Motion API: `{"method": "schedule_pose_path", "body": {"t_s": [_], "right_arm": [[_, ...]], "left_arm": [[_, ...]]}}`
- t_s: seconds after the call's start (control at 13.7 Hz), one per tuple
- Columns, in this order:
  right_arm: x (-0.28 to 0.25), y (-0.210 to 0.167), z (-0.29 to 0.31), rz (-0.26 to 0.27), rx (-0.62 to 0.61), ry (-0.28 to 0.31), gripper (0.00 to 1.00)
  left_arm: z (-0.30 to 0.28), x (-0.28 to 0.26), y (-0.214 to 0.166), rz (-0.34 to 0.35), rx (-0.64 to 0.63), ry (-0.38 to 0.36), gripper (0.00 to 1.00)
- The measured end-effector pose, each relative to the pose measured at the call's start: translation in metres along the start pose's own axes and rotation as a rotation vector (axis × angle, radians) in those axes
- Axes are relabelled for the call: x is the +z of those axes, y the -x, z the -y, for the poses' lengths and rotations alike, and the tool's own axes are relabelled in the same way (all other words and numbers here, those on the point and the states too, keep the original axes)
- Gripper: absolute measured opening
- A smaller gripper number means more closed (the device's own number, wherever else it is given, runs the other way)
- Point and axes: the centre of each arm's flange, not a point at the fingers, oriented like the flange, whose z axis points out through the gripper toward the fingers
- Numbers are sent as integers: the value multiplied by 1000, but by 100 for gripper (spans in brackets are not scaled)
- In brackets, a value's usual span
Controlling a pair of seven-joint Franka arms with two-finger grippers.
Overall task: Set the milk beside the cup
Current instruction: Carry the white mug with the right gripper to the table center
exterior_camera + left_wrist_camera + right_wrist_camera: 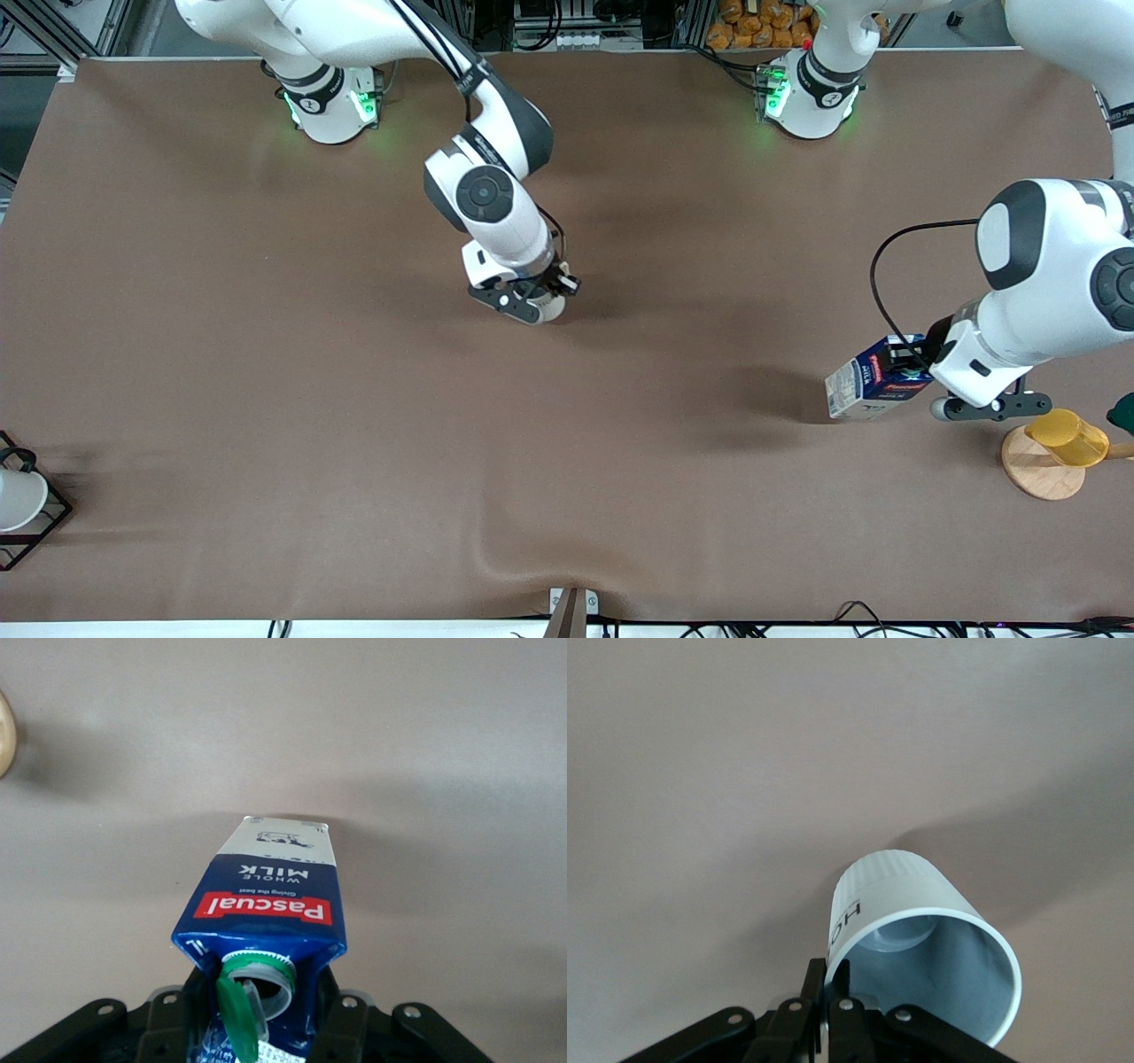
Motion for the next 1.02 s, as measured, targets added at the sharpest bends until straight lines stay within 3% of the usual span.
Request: {"method": "schedule_pose_path", "body": {"t_s": [0.36,0.66,0.88,1.02], "right_arm": [[1,-26,22,-39,77,-28,4],[4,-35,17,-60,84,4,8],[1,-30,21,-63,100,-2,34],[-5,-40,18,-58,116,30,55]], "left_arm": [[-6,0,2,7,2,-1,47],[1,-4,3,15,-9,-3,47],[-2,-4,4,16,-4,-2,47],[-4,-4,4,16,-1,-3,47]]}}
